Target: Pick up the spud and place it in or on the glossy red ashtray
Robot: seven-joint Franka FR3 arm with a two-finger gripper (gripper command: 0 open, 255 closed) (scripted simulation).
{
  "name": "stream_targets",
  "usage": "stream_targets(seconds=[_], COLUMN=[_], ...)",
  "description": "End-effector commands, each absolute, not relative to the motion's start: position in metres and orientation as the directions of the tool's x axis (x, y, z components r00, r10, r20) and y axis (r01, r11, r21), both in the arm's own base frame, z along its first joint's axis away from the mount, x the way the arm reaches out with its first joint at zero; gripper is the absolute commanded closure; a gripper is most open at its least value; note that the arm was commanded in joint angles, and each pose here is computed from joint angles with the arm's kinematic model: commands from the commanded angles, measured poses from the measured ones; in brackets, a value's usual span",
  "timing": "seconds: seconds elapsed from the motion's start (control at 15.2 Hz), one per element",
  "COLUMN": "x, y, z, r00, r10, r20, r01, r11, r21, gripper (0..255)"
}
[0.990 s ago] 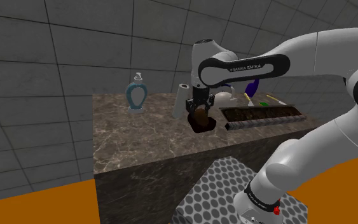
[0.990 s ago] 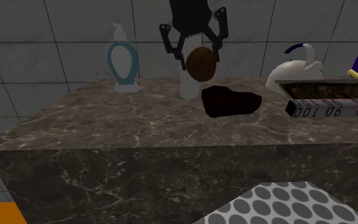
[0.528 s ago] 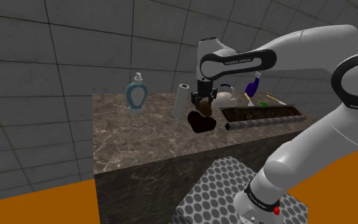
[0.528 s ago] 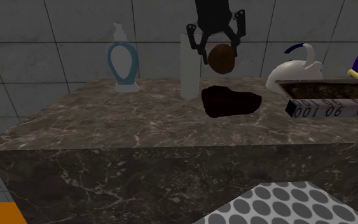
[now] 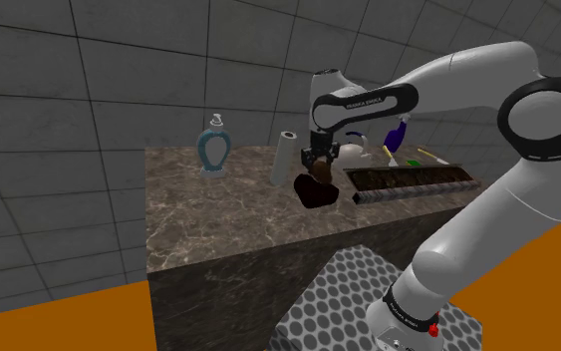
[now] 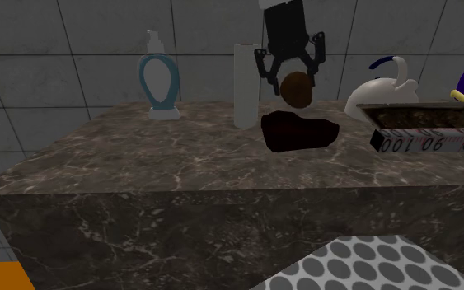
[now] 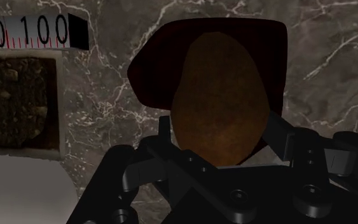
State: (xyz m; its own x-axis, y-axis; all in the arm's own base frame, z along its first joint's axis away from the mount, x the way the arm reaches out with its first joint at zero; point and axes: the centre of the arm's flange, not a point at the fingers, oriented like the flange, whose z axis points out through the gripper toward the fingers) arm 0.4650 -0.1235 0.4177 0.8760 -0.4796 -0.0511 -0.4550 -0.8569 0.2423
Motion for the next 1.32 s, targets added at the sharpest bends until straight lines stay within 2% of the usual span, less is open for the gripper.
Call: stream_targets(seconds=[0.0,0.4,0.92,0.99,1.25], x=[0.465,0.465,0.465,0.465,0.465], y=[-0.124,-0.124,-0.124,-0.124,-0.124], z=[0.408,0.377,0.376,0.376,0.376], r00=[0.876,0.876,0.876,0.876,0.876], r10=[-0.479,-0.479,-0.479,-0.479,-0.479], r20=[-0.050,-0.050,-0.050,-0.050,-0.050], r01=[-0.455,-0.455,-0.455,-0.455,-0.455], r11=[-0.857,-0.857,-0.857,-0.857,-0.857], r21=[0.242,0.242,0.242,0.242,0.242], gripper=[255,255,255,0,0])
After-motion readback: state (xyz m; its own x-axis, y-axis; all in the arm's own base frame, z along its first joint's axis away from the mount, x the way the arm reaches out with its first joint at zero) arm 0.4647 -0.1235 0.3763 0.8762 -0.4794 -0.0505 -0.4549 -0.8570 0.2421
